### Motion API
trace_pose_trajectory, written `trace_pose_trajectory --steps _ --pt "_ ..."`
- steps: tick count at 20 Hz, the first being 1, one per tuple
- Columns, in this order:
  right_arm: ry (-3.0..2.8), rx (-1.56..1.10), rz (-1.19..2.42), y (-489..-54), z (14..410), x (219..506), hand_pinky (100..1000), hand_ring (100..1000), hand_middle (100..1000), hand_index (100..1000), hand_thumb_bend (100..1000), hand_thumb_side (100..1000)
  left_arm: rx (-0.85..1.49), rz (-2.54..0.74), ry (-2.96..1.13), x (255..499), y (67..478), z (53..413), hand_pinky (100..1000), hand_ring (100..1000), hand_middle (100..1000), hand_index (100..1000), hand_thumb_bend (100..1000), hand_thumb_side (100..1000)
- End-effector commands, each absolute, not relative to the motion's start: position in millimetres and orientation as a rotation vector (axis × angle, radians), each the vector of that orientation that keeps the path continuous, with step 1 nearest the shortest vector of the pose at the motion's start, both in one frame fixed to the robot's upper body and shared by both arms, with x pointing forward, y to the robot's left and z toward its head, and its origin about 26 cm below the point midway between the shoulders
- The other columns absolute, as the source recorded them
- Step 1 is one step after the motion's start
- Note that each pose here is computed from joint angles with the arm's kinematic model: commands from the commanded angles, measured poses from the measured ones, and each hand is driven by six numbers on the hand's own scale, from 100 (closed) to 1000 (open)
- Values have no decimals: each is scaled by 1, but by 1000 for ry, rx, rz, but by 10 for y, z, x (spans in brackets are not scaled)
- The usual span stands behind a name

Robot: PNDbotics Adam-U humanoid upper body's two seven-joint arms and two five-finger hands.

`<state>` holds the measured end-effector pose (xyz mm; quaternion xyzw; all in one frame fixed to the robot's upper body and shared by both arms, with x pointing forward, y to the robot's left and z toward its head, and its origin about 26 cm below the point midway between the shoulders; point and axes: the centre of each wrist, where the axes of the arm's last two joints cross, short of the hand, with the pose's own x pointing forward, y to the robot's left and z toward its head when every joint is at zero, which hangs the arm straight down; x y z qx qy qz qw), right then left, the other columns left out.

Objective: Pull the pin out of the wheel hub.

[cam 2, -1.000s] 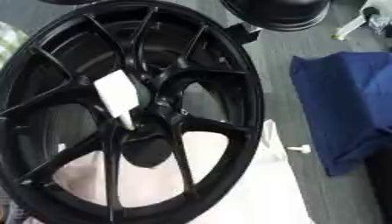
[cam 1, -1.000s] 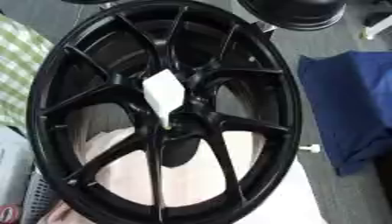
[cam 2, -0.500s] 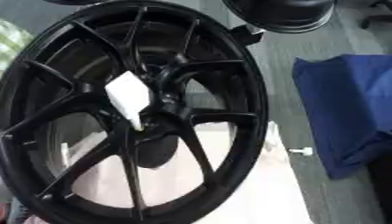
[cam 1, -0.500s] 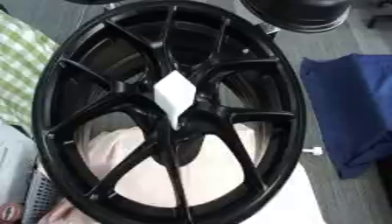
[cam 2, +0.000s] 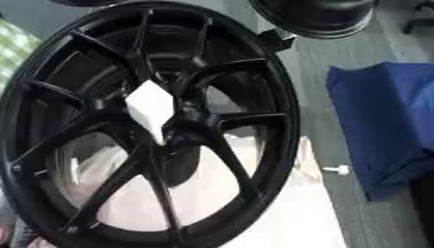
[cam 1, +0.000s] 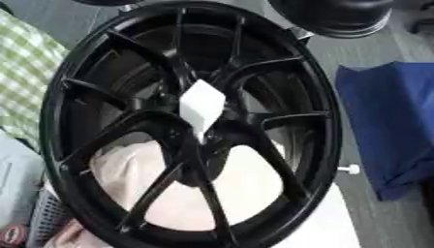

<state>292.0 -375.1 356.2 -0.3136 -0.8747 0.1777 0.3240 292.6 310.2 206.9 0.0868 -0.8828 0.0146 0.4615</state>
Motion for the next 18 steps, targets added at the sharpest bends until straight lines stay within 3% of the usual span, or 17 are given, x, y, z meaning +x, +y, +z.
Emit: trace_pose_trajectory --steps 1,18 --pt "-2362 -747 546 -3576 3686 2845 884 670 564 712 100 536 206 18 -2201 2909 3091 2153 714 820 556 728 361 736" --pt "-2363 -590 612 -3379 3673 2932 893 677 567 721 100 575 199 21 -2204 2912 3083 2156 714 820 555 727 363 733"
